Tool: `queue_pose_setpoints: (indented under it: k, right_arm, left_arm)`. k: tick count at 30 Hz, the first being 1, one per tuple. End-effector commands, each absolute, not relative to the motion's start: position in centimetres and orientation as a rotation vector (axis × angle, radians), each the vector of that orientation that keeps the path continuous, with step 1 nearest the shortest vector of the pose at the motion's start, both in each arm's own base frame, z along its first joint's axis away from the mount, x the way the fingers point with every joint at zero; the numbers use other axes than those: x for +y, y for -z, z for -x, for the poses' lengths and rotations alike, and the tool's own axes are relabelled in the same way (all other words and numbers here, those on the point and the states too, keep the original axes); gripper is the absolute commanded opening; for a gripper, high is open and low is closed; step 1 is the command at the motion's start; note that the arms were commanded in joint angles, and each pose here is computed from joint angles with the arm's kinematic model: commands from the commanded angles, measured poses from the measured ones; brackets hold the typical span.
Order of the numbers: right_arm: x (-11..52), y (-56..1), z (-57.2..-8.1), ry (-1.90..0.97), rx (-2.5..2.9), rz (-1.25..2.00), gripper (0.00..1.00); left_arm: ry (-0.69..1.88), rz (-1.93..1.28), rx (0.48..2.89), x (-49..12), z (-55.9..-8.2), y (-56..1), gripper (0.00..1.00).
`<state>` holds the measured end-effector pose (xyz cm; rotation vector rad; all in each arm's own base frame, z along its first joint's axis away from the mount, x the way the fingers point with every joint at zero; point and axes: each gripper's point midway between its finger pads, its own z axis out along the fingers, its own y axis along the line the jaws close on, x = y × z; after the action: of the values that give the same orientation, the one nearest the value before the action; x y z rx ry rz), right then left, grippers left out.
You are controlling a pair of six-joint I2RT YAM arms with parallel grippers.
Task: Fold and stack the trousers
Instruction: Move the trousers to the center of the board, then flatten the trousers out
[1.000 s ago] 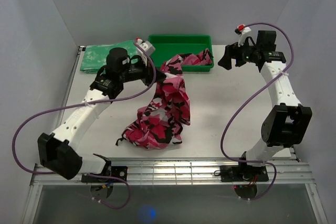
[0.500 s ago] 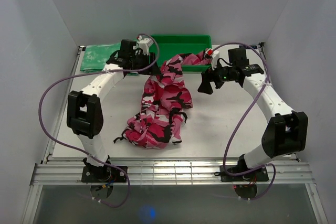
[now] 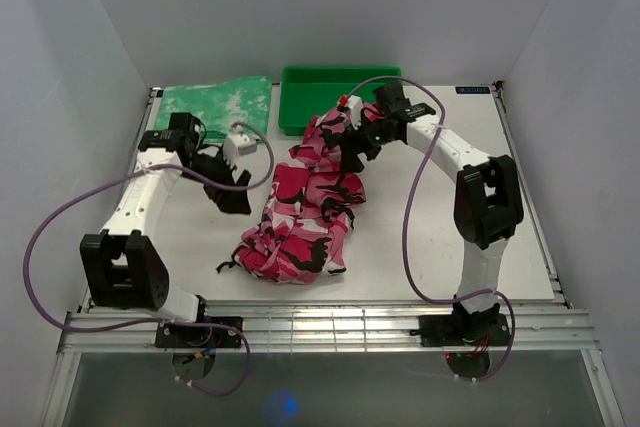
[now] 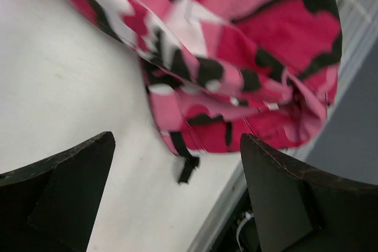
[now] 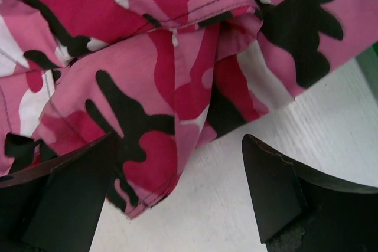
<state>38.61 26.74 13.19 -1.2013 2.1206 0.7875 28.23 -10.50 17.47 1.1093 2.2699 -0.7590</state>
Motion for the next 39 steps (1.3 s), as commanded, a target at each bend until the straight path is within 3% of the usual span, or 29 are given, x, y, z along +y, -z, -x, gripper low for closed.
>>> queue_pose_setpoints:
  k: [1,8,10,12,14,15,18,26,34,37,38,39]
  right_arm:
    - [29.3,-13.7,-40.3,-0.799,2.096,1.213,0.90]
    - [30.4,-9.6,-39.7,-0.790,2.192,1.242,0.91]
    - [30.2,-9.0,-39.5,-0.783,2.209,1.239,1.00]
    - [30.1,-8.6,-39.7,-0.771,2.221,1.225,0.91]
    - [29.5,-8.0,-40.3,-0.698,2.261,1.188,0.96]
    - [29.2,-7.9,-40.6,-0.669,2.273,1.170,0.91]
    - [28.5,-8.7,-41.8,-0.588,2.300,1.079,0.90]
    - [29.7,-10.9,-42.9,-0.802,2.398,0.622,0.90]
    - [31.3,-7.9,-48.4,-0.845,2.367,0.495,0.90]
    - [32.2,-7.9,-49.1,-0.909,2.351,0.489,0.97]
    - [32.5,-8.1,-49.2,-0.935,2.339,0.493,0.87]
    - [32.9,-8.8,-49.0,-0.975,2.317,0.507,0.69]
  left_arm:
    - [0.772,-1.437,2.264,-8.8,-20.7,-14.7,0.98]
    - [0.750,-1.534,2.203,-8.3,-17.1,-11.5,0.98]
    - [0.779,-1.565,2.171,-8.6,-16.1,-10.7,0.98]
    - [0.793,-1.587,2.149,-8.9,-15.3,-9.8,0.98]
    - [0.747,-1.612,2.100,-9.3,-15.9,-9.4,0.98]
    - [0.736,-1.622,2.096,-9.4,-15.9,-9.0,0.98]
    - [0.678,-1.640,2.095,-9.4,-16.1,-7.9,0.98]
    - [0.591,-1.579,2.099,-9.5,-17.4,-8.0,0.98]
    - [0.569,-1.576,2.142,-9.1,-17.7,-8.0,0.98]
    - [0.584,-1.572,2.156,-9.1,-17.8,-8.2,0.98]
    - [0.616,-1.560,2.167,-9.4,-17.5,-8.2,0.98]
    - [0.628,-1.556,2.170,-9.5,-17.4,-8.2,0.98]
